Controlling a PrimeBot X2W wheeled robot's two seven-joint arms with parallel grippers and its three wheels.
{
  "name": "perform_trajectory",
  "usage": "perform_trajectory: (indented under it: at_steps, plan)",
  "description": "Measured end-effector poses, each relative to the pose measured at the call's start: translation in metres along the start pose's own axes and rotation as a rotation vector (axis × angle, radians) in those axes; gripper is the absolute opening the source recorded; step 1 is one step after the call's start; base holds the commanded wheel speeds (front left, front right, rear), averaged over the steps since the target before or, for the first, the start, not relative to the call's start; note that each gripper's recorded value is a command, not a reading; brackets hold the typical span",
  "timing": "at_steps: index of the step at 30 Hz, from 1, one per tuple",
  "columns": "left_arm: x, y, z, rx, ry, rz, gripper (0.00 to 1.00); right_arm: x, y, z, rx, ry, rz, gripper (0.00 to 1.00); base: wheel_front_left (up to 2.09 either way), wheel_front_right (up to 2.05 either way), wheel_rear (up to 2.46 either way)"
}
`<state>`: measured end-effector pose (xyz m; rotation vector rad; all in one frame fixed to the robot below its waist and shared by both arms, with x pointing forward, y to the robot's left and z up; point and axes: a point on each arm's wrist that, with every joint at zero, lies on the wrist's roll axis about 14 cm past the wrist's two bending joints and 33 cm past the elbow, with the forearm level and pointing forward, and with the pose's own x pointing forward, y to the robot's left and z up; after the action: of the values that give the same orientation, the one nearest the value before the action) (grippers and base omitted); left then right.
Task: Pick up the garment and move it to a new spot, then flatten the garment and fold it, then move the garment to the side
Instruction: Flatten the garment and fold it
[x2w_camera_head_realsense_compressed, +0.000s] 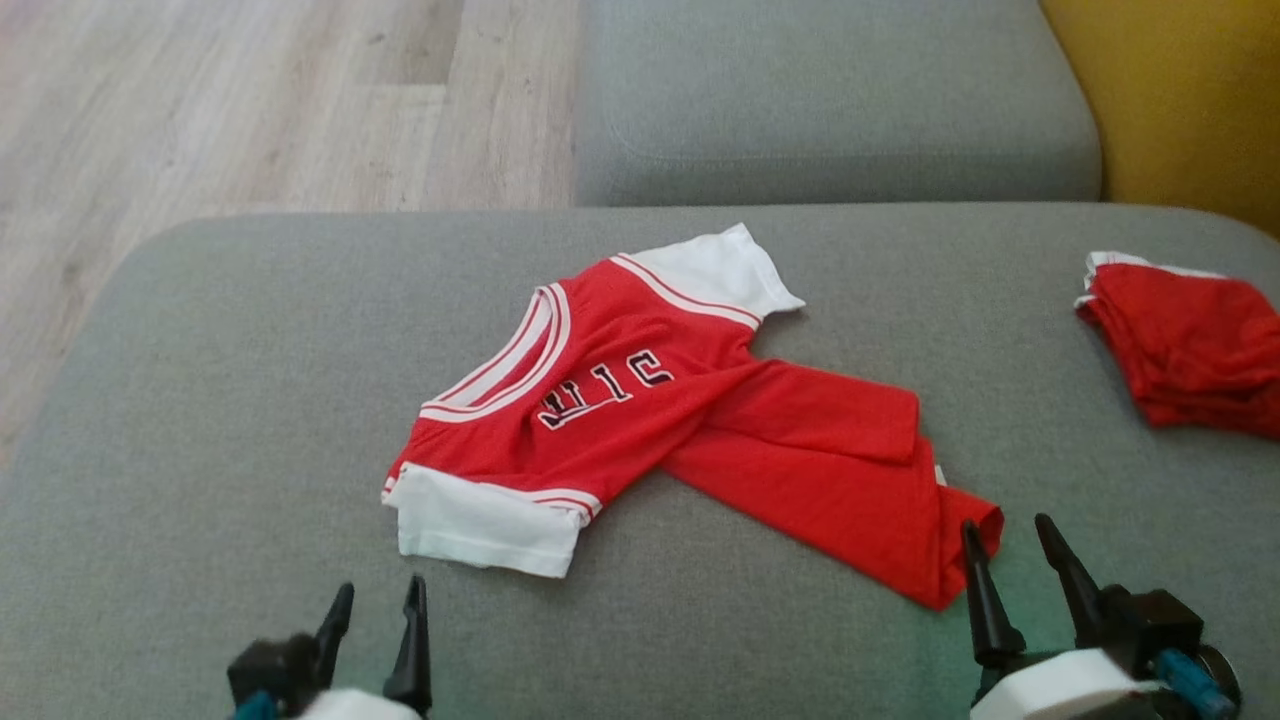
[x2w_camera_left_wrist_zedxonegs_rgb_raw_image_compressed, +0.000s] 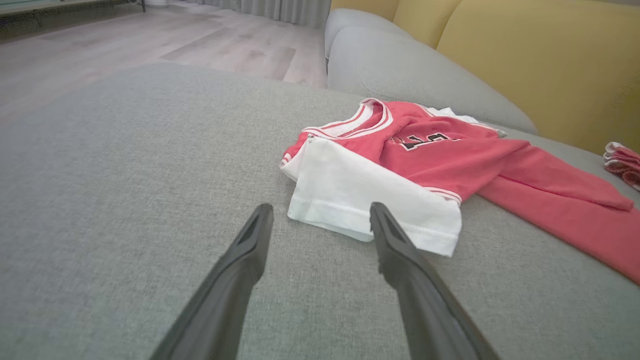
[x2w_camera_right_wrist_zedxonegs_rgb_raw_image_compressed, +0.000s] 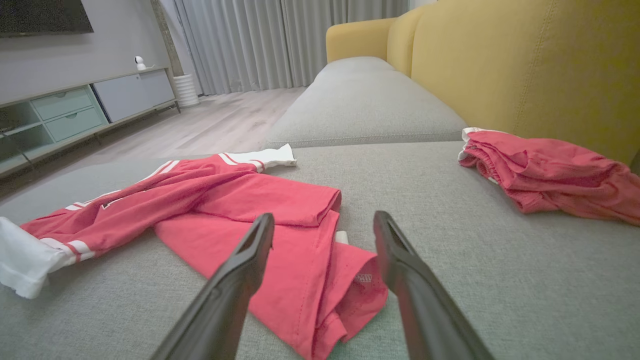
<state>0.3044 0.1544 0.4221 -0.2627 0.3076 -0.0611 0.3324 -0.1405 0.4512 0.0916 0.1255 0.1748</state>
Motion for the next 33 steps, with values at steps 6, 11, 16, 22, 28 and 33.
perform_trajectory:
  at_steps: [6,11,16,22,28,33]
  plan:
    - [0.023,0.006,-0.009,-0.005,0.081,0.022,1.00,0.007,0.001,-0.001,-0.013,0.018,0.006,1.00,0.00,0.00,0.00]
    - [0.046,0.004,-0.022,-0.024,0.149,0.018,1.00,0.023,0.001,0.005,-0.028,0.013,0.013,1.00,0.00,0.00,0.00]
    - [0.072,0.008,-0.024,-0.014,0.179,0.025,1.00,0.035,-0.004,0.003,-0.033,0.023,0.005,1.00,0.00,0.00,0.00]
    - [0.082,0.012,-0.035,-0.035,0.226,0.024,0.86,0.036,-0.010,-0.003,-0.029,0.040,-0.013,1.00,0.00,0.00,0.00]
    - [0.080,0.012,-0.040,-0.038,0.257,0.012,0.22,0.039,-0.010,0.000,-0.031,0.031,-0.011,1.00,0.00,0.00,0.00]
    - [0.077,0.006,-0.044,-0.033,0.276,-0.010,0.00,0.040,-0.008,0.000,-0.032,0.031,-0.005,1.00,0.00,0.00,0.00]
